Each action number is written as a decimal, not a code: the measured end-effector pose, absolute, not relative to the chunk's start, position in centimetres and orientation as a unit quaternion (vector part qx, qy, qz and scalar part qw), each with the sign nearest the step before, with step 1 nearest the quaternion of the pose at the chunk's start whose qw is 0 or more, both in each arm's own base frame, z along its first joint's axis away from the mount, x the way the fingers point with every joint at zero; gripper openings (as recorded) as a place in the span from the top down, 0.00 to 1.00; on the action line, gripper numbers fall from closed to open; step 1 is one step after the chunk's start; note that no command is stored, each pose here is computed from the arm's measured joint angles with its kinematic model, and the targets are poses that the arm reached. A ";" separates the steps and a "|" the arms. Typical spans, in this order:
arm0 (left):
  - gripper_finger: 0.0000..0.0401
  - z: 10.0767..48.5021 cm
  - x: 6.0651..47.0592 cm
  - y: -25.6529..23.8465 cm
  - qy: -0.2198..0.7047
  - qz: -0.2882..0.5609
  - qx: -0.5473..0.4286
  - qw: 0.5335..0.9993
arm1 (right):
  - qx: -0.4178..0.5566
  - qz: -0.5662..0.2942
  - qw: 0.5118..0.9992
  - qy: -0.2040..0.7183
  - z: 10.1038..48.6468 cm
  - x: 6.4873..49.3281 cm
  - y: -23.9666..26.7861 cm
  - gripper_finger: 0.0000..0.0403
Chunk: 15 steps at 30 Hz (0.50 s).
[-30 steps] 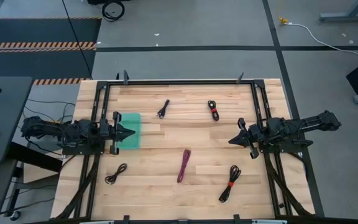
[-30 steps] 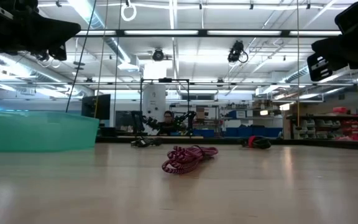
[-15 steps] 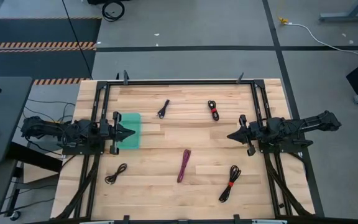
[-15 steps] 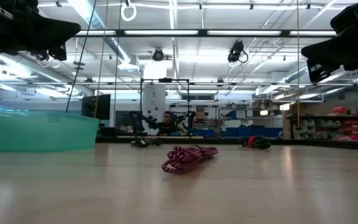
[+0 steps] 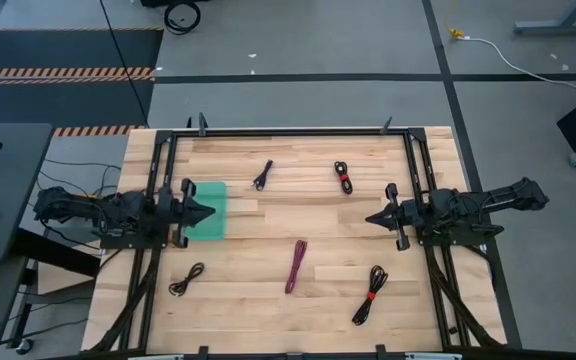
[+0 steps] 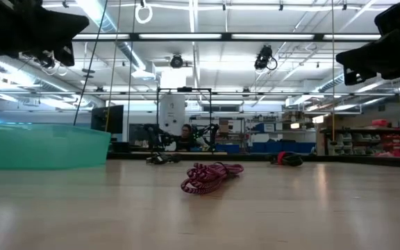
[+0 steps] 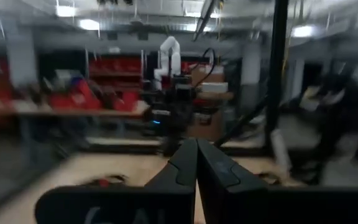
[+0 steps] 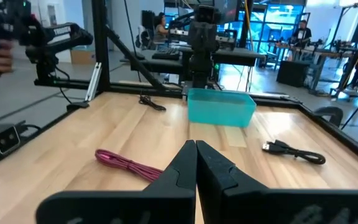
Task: Pick and place USB-C Cables
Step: Put the black USB cable into the green bin
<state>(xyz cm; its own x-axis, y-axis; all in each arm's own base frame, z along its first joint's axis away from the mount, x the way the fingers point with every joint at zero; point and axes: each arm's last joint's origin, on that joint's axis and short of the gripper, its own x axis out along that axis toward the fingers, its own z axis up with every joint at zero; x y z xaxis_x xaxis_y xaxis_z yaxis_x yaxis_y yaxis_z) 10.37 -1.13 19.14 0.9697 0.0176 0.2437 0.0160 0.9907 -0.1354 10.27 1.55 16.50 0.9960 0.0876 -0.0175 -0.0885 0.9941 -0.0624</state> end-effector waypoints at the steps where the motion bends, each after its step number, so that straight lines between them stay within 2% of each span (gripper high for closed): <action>1: 0.98 19.1 10.4 -1.2 -0.121 -0.011 -0.111 0.986 | -0.024 0.044 0.999 0.006 16.5 10.3 1.5 0.99; 3: 0.98 19.0 10.4 -1.2 -0.115 -0.025 -0.160 0.980 | -0.013 0.044 0.999 0.005 16.6 10.3 1.5 0.99; 9: 0.98 18.5 10.5 -1.3 -0.086 -0.026 -0.173 0.981 | -0.011 0.044 0.999 -0.005 16.8 10.3 1.5 0.99; 15: 0.98 17.6 10.6 -1.3 -0.039 -0.019 -0.221 0.974 | 0.007 0.044 0.995 -0.084 18.3 10.1 1.5 0.99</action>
<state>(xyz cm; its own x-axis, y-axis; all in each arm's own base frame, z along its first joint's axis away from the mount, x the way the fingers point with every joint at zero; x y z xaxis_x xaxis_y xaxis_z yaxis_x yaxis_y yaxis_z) 10.63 -1.27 17.58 0.9962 -0.0199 0.0853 0.0548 0.9015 -0.4293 10.14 1.53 18.30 0.9821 0.0862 0.1677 -0.0885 0.9961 0.0066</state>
